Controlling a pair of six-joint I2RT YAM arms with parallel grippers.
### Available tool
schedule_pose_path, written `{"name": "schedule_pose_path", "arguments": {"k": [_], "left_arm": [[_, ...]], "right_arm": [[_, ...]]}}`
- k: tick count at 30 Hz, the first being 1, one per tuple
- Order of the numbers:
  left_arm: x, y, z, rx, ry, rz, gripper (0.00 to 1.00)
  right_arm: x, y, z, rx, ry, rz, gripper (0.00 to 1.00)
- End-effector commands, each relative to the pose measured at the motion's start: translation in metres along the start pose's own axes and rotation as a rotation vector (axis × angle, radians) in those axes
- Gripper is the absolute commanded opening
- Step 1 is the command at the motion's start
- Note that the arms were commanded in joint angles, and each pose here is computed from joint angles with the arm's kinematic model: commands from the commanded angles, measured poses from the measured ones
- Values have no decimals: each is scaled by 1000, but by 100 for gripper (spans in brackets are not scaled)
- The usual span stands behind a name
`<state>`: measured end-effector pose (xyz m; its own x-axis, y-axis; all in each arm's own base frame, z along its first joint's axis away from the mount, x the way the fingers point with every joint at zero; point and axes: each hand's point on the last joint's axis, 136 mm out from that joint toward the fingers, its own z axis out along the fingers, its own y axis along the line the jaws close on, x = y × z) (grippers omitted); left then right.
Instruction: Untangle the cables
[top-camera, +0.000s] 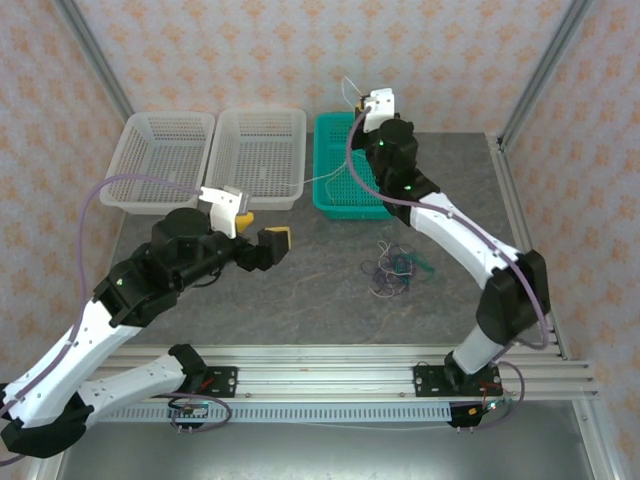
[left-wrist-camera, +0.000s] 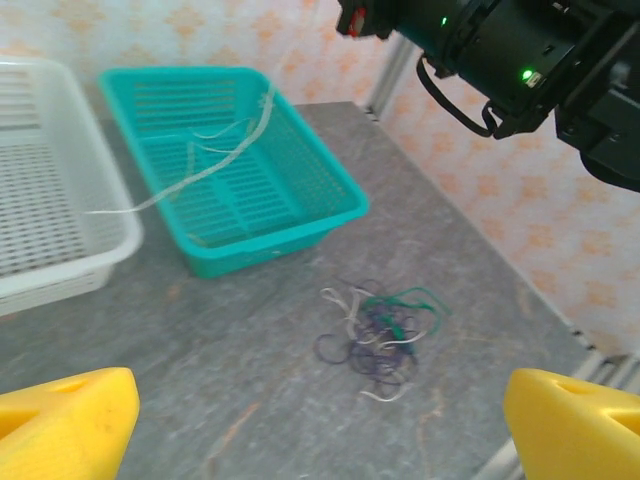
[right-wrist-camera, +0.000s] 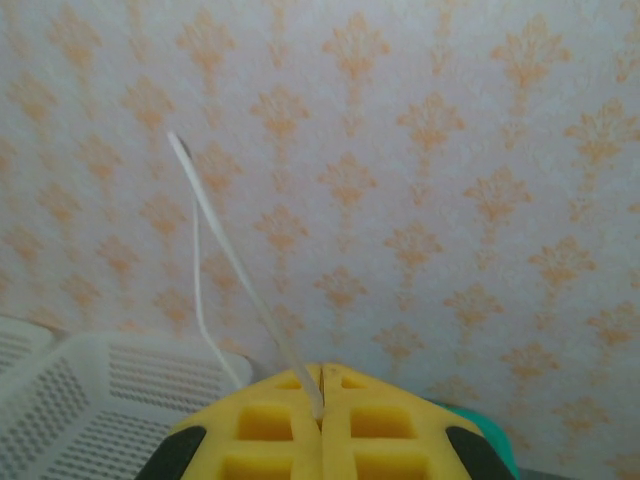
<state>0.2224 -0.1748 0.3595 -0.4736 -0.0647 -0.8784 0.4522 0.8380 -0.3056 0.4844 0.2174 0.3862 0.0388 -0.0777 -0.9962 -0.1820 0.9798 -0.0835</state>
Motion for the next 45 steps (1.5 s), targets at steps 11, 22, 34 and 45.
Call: {"name": "schedule_pose_path", "arguments": {"k": [11,22,34,45], "left_arm": [[11,68,-16,-370,0,31,95],[10,74,-16,-406,-22,-3,95],[6,61,13,-360,3,8,95],[20,49,50,-287,45,-2,95]], "right_arm": [[210,-50,74,137,468,-5,0],[166,-50,59,133,506,163,70],[81,-52,-74,0,451,444,99],[166,-53,-237,57,871,643,93]]}}
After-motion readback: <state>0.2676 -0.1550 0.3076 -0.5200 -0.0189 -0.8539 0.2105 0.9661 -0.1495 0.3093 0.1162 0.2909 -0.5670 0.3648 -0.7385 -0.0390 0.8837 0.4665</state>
